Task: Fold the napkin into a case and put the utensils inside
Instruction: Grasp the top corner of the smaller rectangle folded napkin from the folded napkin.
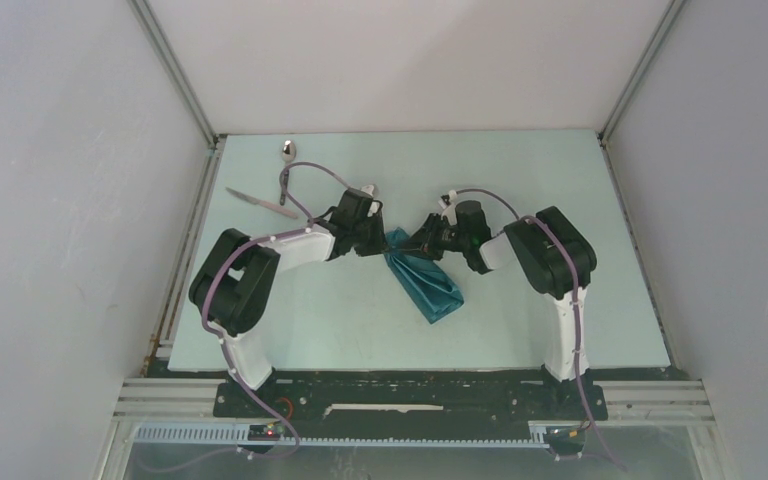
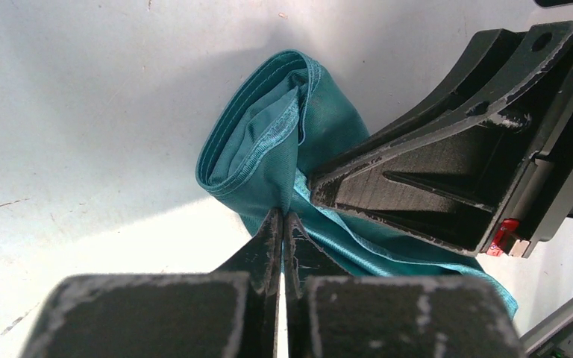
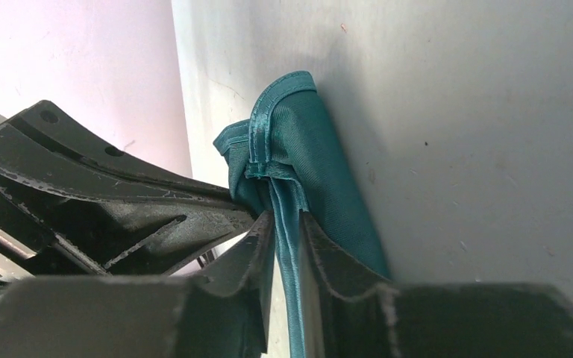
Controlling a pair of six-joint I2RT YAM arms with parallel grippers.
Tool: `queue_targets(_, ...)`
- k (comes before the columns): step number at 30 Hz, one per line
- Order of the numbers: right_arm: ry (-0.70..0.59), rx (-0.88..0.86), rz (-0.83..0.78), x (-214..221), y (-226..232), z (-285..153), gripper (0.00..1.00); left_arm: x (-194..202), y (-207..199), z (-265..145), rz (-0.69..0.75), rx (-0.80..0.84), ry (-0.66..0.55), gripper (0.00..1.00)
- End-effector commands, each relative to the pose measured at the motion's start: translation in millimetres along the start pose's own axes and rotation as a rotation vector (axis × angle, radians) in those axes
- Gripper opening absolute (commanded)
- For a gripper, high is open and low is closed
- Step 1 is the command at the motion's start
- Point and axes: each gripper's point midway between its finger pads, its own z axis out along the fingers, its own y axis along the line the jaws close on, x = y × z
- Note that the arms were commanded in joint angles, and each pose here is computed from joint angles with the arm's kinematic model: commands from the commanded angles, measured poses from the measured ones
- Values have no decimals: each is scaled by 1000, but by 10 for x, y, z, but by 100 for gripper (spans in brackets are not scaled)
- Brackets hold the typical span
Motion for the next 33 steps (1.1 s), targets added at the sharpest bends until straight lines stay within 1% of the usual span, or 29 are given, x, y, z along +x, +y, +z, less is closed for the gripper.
queue_targets(1,-44,-31,-31,-173,113,-8,22,-170,-131,-145,3,38,-48,0)
queue_targets(4,-32,-26,-23,-187,73,82,17,-166,-150,-137,5,46,-44,0)
queue_targets(9,-16,-36,-21,-203,93,229,16,-178,-162,-126,8,51,-41,0)
queue_targets(14,10,-35,-31,-135,95,465,19,-206,-182,-112,8,52,-42,0)
queue_targets(17,18,-47,-37,-54,181,575,23,-210,-194,-92,0,52,-34,0)
queue_targets(19,15,-48,-47,-54,226,558,25,-210,-167,-77,-12,41,-28,0)
queue_targets(22,3,-29,-59,-130,236,366,29,-206,-106,-75,-22,11,-18,0)
queue_targets(25,30,-3,-80,-123,287,129,34,-191,-41,-94,-17,-22,-11,7)
queue_targets(27,51,24,-102,-93,343,-24,37,-184,-38,-132,-19,-24,-11,18)
queue_targets(30,79,77,-148,-14,438,-249,47,-197,-115,-228,-32,6,-20,34)
queue_targets(33,107,133,-216,86,503,-469,50,-189,-180,-339,-37,29,-15,45)
